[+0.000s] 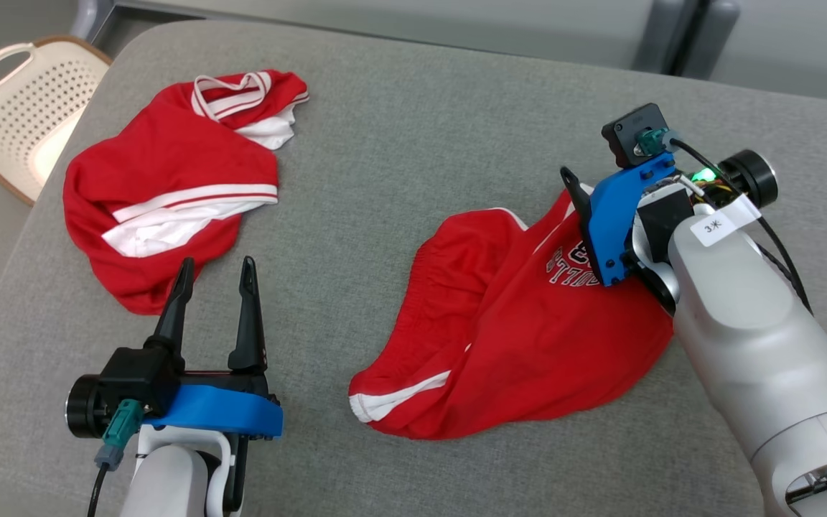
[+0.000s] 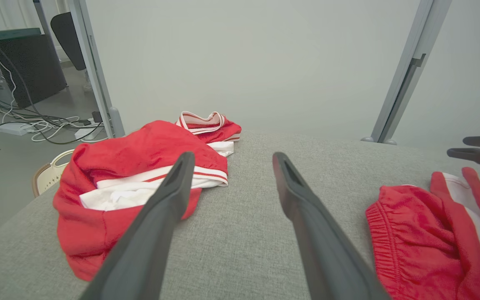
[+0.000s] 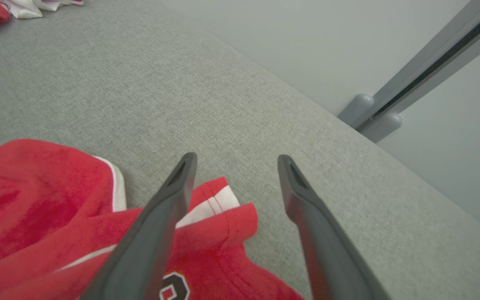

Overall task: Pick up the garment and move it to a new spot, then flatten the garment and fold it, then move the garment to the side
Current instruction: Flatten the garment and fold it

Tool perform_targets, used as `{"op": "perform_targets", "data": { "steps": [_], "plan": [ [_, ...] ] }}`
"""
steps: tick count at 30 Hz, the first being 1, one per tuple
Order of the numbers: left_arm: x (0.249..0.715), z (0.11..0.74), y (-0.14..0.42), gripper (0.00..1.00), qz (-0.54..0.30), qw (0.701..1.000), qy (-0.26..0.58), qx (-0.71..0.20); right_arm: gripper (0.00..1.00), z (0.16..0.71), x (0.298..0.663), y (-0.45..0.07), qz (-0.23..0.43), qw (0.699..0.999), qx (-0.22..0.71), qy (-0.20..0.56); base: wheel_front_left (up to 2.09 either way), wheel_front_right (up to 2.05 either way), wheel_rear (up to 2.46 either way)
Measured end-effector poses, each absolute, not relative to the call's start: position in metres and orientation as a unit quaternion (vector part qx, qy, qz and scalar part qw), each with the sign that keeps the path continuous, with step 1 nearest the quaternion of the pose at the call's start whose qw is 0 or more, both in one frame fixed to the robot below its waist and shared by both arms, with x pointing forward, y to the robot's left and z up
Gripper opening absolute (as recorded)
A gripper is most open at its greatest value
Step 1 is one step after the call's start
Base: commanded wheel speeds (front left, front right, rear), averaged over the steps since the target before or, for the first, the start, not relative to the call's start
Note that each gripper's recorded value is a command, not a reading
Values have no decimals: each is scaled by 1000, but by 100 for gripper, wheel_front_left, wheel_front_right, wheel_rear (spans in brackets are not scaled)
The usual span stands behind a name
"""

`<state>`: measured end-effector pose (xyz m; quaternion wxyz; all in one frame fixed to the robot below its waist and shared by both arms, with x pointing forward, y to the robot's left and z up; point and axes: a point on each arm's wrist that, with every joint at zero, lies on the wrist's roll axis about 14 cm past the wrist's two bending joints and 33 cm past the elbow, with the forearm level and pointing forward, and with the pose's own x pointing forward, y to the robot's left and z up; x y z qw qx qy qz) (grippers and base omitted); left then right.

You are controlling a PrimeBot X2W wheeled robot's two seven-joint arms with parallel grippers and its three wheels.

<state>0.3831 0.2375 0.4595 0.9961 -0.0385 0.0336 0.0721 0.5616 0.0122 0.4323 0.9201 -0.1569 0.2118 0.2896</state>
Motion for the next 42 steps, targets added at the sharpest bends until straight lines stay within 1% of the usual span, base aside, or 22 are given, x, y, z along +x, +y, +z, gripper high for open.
{"op": "perform_targets", "data": {
  "steps": [4,11,12,13,15,20,21,22,23,25,26,27,30,33,38,42],
  "plan": [
    [381,452,243,100,86,994,46,-41,100,393,553,9,290,900,-169,280,0,0,0],
    [383,445,245,100,94,993,53,-48,100,371,546,11,294,881,-179,324,0,0,0],
    [384,445,245,100,96,993,54,-50,45,371,545,12,295,880,-180,325,0,0,0],
    [385,445,244,100,94,993,54,-50,0,372,545,13,297,881,-177,323,0,0,0],
    [386,444,242,100,92,993,54,-51,0,372,544,14,298,882,-175,321,0,0,0],
    [390,450,237,100,85,994,43,-57,0,403,554,14,295,910,-143,255,0,0,0],
    [390,450,237,100,85,994,43,-57,0,403,554,14,295,910,-143,255,0,0,0],
    [391,452,235,100,82,994,40,-57,0,425,563,10,289,924,-134,212,0,0,0],
    [391,452,233,100,79,994,40,-59,0,436,568,6,284,930,-130,191,0,0,0],
    [391,452,227,100,70,995,40,-62,0,451,572,-6,272,940,-126,164,0,0,0],
    [391,452,227,100,70,995,40,-62,0,451,572,-6,272,940,-126,164,0,0,0],
    [392,453,220,100,60,995,38,-65,0,465,573,-18,261,948,-124,137,0,0,0],
    [396,455,207,100,40,996,35,-69,0,490,574,-37,239,961,-103,89,0,0,0],
    [399,456,195,100,22,997,32,-73,0,499,564,-55,220,970,-81,65,0,0,0],
    [403,459,179,100,0,997,27,-76,0,503,537,-87,192,979,-53,42,0,0,0],
    [401,461,170,100,-13,997,25,-76,0,506,503,-109,174,984,-26,12,0,0,0]
  ]
}}
